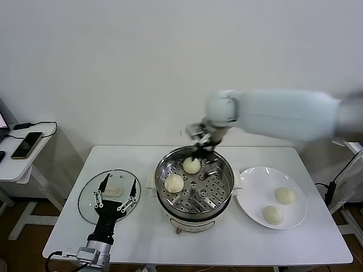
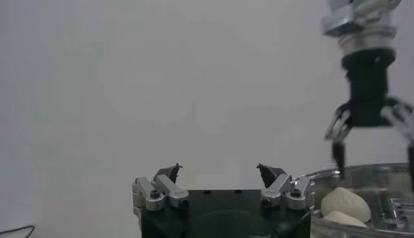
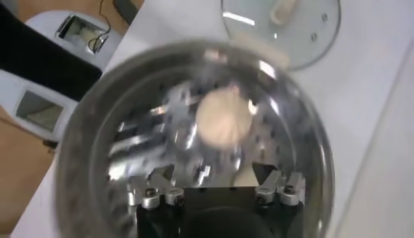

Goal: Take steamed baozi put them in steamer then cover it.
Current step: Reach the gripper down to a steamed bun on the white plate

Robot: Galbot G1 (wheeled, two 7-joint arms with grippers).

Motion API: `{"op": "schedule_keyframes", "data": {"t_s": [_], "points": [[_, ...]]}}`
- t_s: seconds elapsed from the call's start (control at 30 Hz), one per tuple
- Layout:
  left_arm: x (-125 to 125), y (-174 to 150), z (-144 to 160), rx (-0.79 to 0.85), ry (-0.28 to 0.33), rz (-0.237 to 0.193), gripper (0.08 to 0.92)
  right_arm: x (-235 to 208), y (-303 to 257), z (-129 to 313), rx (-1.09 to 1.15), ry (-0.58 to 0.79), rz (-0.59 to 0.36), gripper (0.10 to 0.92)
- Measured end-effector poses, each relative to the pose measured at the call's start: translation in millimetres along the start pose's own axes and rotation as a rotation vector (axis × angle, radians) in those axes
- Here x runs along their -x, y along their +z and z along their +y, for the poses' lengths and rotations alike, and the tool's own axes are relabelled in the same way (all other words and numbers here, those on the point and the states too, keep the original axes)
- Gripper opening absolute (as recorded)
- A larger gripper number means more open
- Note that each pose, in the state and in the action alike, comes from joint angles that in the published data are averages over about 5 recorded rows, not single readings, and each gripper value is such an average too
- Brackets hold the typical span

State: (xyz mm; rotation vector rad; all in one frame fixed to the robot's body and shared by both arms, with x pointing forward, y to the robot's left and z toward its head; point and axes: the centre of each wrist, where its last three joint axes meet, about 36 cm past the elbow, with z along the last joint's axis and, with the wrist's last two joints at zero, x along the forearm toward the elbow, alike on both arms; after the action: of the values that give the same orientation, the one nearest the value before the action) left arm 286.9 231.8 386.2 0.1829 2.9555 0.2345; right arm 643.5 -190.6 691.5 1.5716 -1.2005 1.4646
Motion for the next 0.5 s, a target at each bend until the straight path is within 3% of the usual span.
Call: {"op": "schedule_keyframes", "data": {"t_s": [0.2, 0.5], "points": [[-0.1, -0.5, -2.5, 0.002, 0.003, 0.000, 0.823, -7.7, 79.9, 40.1, 0.087, -0.009, 0.021, 0.823], [-1.7, 0.2, -3.3, 0.005, -0.009, 0.006, 0.823, 33.1, 158.1, 94.5, 0.176, -0.053, 0.048, 0.823]]}}
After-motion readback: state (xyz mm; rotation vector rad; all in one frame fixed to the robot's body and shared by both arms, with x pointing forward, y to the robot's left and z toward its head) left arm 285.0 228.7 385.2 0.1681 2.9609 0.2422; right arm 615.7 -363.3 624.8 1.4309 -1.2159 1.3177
